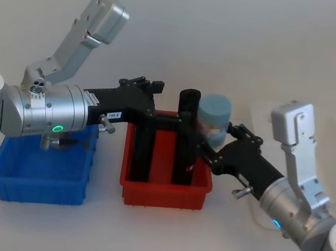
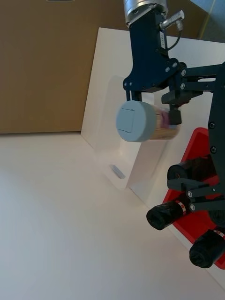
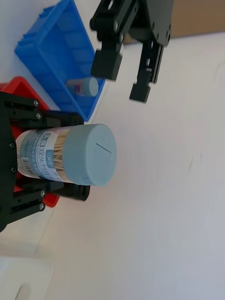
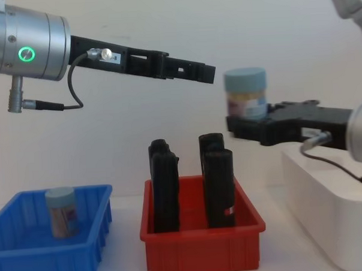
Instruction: Pick the cotton swabs from the blue box and place them into the white box.
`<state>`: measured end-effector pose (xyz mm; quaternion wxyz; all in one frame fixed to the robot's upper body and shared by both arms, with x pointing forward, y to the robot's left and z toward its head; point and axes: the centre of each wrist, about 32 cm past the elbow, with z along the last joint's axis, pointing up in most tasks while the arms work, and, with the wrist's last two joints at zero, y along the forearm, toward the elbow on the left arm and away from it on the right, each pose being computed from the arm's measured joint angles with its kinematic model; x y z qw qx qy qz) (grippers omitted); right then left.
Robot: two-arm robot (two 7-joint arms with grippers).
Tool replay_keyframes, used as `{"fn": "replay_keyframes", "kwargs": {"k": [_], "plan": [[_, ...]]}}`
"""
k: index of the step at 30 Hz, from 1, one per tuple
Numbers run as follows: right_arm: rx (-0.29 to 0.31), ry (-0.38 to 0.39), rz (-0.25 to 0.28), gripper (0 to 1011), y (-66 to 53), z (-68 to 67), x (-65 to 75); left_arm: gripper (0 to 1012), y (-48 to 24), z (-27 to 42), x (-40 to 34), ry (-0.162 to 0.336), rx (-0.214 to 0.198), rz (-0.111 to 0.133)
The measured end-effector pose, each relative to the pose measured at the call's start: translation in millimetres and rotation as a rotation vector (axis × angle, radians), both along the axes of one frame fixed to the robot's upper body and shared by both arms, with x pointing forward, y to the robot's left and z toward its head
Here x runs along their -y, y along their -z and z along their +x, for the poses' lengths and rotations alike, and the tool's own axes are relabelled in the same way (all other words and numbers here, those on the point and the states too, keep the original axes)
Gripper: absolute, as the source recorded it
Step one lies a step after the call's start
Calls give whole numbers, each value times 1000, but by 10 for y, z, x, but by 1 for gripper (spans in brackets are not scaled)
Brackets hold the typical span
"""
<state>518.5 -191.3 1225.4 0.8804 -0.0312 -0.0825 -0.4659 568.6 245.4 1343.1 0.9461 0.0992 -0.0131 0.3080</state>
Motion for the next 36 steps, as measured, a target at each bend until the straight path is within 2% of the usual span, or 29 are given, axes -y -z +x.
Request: {"fn": "replay_keyframes", "kwargs": {"k": [4,14,15,20,28,36], "plan": [[-1,44,1,636,13,-27,82,1004,0,0,0,0,0,0],[-10,204,-11,637,86,-110,419,1004,0,0,0,0,0,0],[-10,204,-11,637,86,-110,419,1004,0,0,0,0,0,0],[-21,271,-22,637,165,-117,574,1004,0,0,0,0,0,0],[-35,318,-32,637,271,-72,694,1004,0,0,0,0,0,0],[-41,337,-41,636,348,14,747,1004,0,0,0,0,0,0]]}}
